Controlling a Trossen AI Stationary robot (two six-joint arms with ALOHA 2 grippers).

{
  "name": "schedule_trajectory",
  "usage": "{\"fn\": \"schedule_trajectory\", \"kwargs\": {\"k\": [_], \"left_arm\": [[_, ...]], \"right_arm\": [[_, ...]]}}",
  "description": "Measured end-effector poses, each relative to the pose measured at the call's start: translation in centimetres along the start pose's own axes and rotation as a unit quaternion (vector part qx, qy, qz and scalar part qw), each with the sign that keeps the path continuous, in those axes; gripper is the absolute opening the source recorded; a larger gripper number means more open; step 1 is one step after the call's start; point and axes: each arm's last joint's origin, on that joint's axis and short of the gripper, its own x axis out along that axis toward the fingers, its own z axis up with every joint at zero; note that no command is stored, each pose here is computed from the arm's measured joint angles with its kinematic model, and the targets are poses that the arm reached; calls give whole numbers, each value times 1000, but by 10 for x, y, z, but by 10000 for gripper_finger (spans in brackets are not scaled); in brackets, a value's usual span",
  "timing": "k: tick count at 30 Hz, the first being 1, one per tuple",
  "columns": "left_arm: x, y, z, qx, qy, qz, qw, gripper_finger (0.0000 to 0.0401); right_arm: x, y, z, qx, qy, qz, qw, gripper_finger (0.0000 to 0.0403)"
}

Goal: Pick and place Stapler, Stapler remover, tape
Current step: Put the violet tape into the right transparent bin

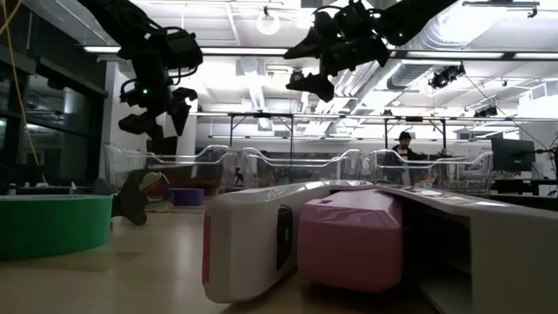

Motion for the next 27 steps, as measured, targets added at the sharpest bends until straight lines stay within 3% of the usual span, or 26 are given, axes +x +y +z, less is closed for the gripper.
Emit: {"fn": "schedule_trajectory", "kwargs": {"k": [6, 12, 20, 27], "left_arm": [[0, -4, -2, 106, 19, -20, 994, 275], [-7, -12, -2, 228, 46, -67, 970, 275], [-27, -19, 5, 354, 80, -131, 922, 275], [-35, -19, 2, 455, 165, -183, 856, 275]], "right_arm": [[0, 0, 0, 2, 1, 0, 1000, 348], [-1, -1, -3, 10, 13, 1, 1000, 348], [-10, -11, -1, 37, 16, 15, 999, 348], [-16, -17, 0, 51, 16, 16, 998, 348]]}}
